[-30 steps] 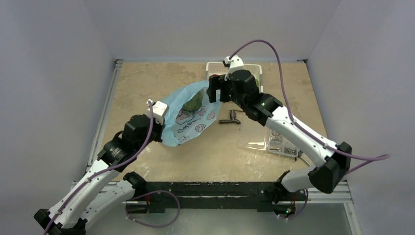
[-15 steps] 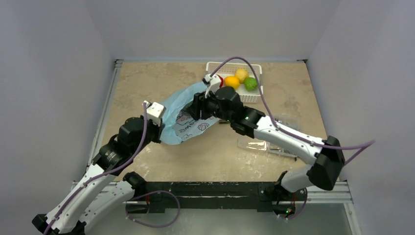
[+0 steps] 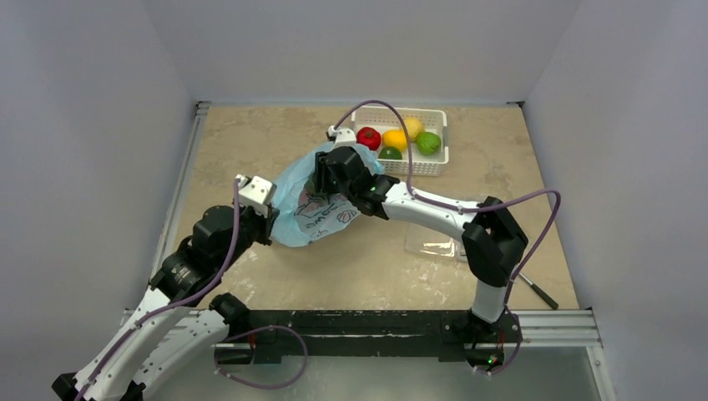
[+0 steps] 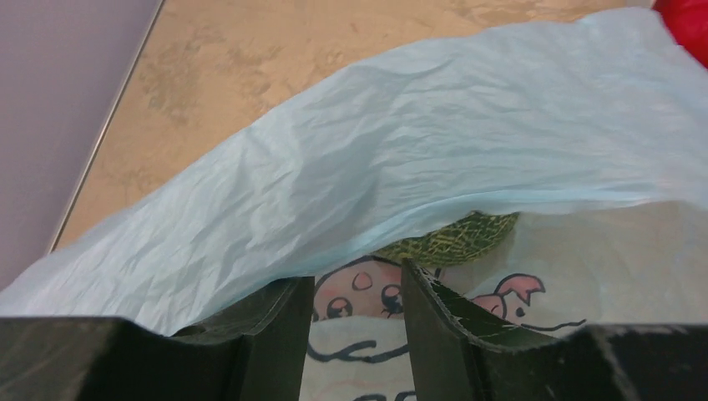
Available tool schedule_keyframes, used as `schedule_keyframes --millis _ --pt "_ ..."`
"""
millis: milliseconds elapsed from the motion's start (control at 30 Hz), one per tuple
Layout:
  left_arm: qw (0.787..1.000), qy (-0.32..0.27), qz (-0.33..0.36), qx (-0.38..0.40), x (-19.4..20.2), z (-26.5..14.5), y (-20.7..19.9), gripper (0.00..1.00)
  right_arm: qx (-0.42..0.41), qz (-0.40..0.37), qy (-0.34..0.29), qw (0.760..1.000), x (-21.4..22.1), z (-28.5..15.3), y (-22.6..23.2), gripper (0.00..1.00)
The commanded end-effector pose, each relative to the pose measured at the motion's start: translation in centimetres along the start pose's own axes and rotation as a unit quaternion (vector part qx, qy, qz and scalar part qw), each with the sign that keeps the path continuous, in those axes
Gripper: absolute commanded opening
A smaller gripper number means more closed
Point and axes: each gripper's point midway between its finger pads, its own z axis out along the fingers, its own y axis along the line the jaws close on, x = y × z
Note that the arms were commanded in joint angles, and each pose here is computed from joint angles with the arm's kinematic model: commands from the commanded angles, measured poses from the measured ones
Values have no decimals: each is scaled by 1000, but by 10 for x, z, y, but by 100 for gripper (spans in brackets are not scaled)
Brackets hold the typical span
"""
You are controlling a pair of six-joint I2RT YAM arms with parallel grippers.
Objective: Take the fake fruits out of the plastic bag
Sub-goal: Adjust the fake fruit in the plastic bag.
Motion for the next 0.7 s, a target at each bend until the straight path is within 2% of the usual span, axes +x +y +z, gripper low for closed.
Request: schedule_keyframes --millis 0,167,333,500,667 --pt "999 -24 -10 26 -17 -2 -11 0 40 70 -86 993 -55 13 -18 43" --pt "999 -29 -16 41 -20 -3 -16 0 55 126 -106 985 -67 33 -40 44" --pt "995 -59 -33 75 -31 -4 -29 0 85 143 -123 978 -76 52 -58 44" --pt "995 -50 -39 83 -33 -1 -33 0 79 142 -142 976 -87 74 -61 50" --pt "994 -33 -56 91 -29 1 -38 0 30 94 -101 990 -80 92 -37 51"
